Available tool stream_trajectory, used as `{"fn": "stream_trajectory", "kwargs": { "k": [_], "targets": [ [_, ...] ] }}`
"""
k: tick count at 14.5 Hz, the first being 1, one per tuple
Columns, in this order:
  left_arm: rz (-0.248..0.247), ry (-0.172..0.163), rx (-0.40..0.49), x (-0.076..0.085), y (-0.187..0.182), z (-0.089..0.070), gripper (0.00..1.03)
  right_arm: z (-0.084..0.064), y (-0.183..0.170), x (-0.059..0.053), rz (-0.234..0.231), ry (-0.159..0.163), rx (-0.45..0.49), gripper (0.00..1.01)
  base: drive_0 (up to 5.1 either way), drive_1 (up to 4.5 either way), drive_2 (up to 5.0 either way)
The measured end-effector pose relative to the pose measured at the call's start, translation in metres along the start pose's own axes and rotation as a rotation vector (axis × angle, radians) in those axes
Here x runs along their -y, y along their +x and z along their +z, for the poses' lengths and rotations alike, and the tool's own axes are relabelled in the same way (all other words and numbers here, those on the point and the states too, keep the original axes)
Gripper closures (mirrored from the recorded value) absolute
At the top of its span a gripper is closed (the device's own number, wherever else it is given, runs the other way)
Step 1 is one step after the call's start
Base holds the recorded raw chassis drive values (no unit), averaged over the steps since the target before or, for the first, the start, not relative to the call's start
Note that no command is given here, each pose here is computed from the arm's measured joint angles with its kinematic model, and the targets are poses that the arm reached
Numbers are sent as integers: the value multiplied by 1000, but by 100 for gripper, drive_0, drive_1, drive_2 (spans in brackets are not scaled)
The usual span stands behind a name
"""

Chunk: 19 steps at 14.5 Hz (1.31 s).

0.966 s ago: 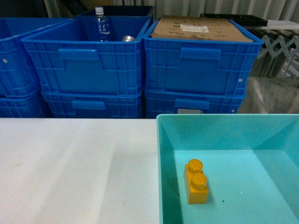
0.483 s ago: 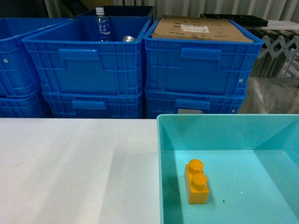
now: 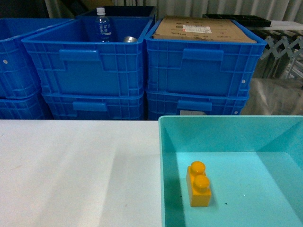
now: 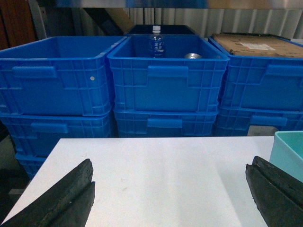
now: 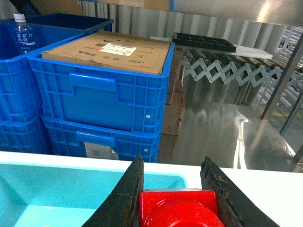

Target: Pick red block from blue box to shelf

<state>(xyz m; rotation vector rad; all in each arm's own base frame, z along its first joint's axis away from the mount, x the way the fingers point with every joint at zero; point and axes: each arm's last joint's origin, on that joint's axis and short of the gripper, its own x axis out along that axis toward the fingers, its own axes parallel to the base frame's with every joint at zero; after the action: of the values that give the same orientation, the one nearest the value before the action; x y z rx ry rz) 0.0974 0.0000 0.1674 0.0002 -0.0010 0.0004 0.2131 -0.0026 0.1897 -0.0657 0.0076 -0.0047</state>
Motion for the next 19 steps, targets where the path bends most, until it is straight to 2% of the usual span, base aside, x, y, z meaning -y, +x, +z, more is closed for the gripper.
{"fn": "stream_trajectory", "kwargs": {
  "k": [1, 3, 6, 11, 13, 14, 19],
  "targets": [
    [0, 0, 0, 0, 0, 0, 5, 6, 4, 3, 3, -10, 11, 72, 0, 0, 0],
    [0, 0, 0, 0, 0, 0, 5, 13, 1, 7, 9, -11, 15, 72, 0, 0, 0],
    [0, 0, 0, 0, 0, 0, 5, 23, -20, 9, 3, 21, 58, 72, 0, 0, 0],
    [0, 0, 0, 0, 0, 0, 5, 20, -20, 7, 8, 39, 32, 72, 0, 0, 0],
    [0, 0, 0, 0, 0, 0, 5, 20, -23, 2, 25, 50, 24, 72, 0, 0, 0],
    [0, 0, 0, 0, 0, 0, 5, 21, -25, 1, 16, 51, 37, 72, 0, 0, 0],
    [0, 0, 0, 0, 0, 0, 5, 6, -36, -4, 19, 65, -37, 72, 0, 0, 0]
  ]
}}
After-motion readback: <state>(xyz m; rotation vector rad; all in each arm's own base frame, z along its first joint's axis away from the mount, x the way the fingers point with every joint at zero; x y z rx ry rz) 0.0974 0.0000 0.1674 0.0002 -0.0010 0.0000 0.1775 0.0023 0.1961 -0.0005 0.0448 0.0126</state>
